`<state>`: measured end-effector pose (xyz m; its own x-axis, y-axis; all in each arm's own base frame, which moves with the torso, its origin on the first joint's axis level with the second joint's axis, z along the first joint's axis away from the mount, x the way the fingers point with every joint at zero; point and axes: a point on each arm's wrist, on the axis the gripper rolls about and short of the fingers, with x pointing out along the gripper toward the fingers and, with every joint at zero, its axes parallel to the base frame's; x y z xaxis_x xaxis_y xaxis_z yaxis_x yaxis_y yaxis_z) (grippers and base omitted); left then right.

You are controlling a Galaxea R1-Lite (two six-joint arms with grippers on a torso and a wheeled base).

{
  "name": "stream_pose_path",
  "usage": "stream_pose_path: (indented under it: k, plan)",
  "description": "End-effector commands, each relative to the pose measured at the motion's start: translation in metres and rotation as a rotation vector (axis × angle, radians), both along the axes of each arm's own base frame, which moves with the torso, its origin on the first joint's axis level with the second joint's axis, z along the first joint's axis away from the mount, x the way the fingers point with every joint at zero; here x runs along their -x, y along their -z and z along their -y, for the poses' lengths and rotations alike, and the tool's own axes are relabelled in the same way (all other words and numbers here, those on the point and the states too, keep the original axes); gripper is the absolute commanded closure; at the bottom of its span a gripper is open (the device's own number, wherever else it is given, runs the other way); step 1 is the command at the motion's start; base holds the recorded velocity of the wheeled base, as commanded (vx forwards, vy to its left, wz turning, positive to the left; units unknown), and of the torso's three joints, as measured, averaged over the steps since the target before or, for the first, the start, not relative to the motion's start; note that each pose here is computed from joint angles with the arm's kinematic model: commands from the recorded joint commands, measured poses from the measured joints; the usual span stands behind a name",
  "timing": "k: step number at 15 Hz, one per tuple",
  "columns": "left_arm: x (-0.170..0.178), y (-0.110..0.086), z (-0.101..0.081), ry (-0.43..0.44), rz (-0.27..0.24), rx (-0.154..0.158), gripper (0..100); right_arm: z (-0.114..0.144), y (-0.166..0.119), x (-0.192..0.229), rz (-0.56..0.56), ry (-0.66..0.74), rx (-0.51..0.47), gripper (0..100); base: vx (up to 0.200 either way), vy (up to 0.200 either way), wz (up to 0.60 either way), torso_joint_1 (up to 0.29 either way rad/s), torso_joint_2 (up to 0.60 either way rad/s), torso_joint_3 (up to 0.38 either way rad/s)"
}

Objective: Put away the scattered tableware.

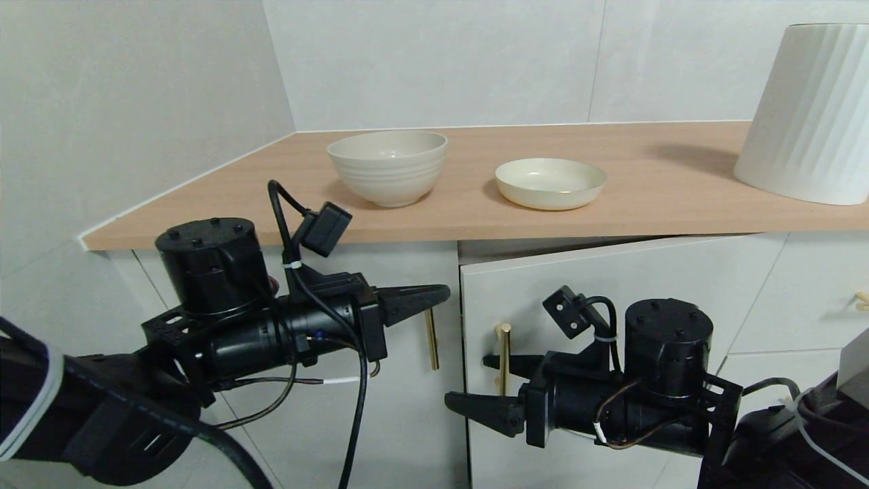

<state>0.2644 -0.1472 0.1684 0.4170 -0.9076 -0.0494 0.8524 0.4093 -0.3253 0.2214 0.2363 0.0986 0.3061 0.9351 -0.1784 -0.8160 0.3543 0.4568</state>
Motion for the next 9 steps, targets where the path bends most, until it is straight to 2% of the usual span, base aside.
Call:
stream_pose_path:
  k: [1,9]
  plan:
    - [-0.014,0.017,0.008,-0.001,-0.042,-0.019,100,-0.001,0.003,0.000,-0.007,0.001,0.008,0,0.000,0.000,0.00,0.000,0.00,0.000]
    - [-0.031,0.016,0.016,-0.032,-0.019,-0.010,100,-0.003,0.004,0.002,-0.012,-0.010,0.011,0,0.000,0.000,0.00,0.000,0.00,0.000]
